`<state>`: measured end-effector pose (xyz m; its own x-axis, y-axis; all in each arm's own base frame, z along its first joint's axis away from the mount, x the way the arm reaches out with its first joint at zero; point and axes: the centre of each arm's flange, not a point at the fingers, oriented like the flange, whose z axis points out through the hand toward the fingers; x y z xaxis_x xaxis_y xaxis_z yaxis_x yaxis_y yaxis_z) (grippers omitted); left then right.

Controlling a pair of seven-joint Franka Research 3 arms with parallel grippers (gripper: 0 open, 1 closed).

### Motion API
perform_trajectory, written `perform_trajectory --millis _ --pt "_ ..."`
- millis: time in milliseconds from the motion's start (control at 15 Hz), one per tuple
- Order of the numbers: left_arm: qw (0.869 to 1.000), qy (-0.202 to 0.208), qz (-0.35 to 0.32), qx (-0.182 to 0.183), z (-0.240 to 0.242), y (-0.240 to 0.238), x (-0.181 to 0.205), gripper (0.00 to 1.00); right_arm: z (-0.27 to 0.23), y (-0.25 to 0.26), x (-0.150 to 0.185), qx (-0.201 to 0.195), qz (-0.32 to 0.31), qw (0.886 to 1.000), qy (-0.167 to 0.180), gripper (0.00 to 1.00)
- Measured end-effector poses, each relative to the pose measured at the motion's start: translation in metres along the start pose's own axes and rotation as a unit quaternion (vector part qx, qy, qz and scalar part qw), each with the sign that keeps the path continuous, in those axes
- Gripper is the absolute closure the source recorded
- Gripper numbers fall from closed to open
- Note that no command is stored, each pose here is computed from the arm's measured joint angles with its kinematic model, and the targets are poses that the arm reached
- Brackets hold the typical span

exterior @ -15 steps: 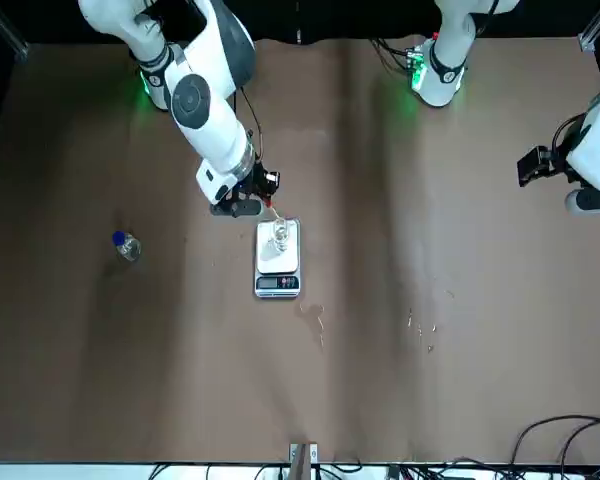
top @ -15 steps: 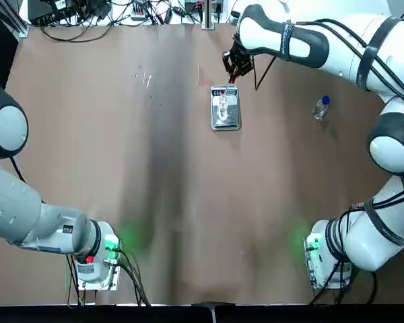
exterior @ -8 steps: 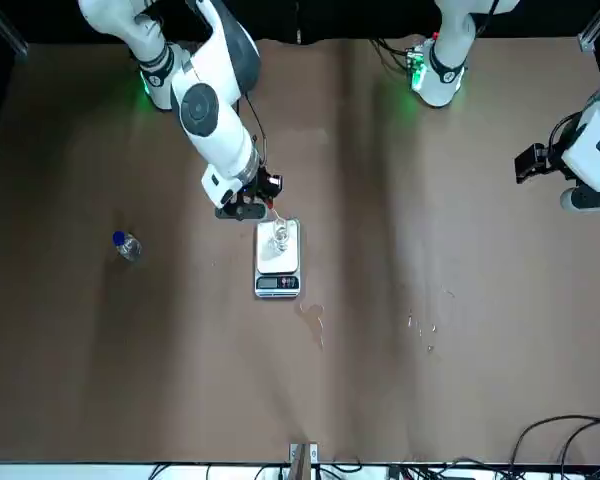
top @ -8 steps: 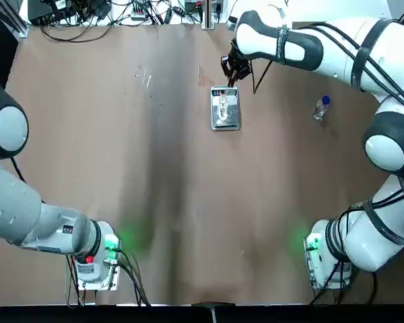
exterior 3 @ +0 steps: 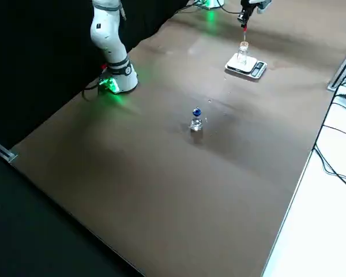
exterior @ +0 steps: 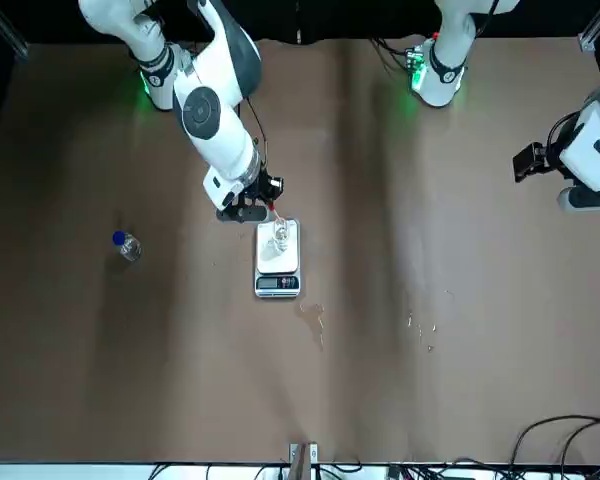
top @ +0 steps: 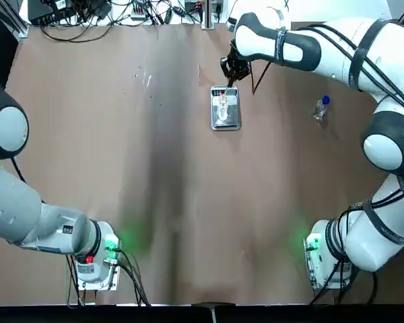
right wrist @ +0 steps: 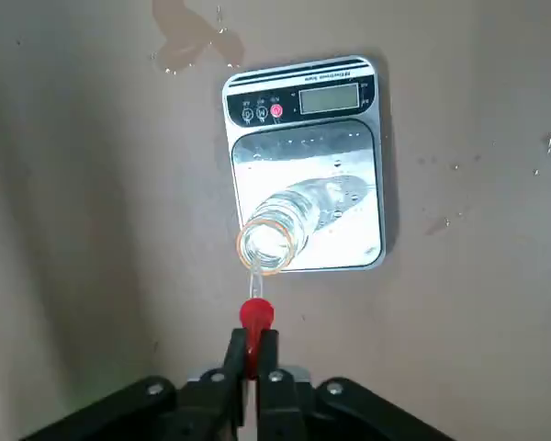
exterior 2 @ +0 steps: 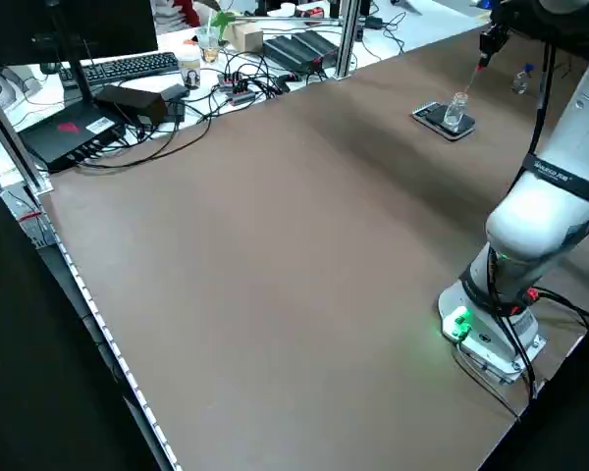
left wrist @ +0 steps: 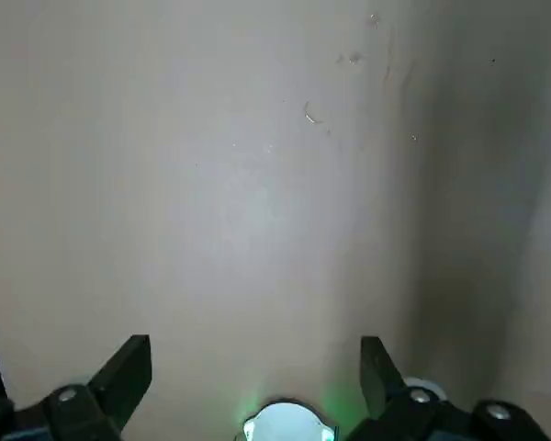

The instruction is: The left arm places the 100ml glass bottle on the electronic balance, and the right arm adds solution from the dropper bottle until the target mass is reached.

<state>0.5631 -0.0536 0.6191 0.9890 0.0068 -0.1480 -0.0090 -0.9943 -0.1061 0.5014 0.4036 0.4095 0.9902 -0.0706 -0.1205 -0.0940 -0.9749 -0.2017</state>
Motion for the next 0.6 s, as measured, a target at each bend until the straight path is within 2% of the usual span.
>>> perform_trajectory --millis 600 --pt "1.000 -0.008 -0.001 0.001 0.0008 -0.0013 -0.0025 0.00 0.0007 0.0006 0.0009 0.000 0.009 1.000 0.000 0.96"
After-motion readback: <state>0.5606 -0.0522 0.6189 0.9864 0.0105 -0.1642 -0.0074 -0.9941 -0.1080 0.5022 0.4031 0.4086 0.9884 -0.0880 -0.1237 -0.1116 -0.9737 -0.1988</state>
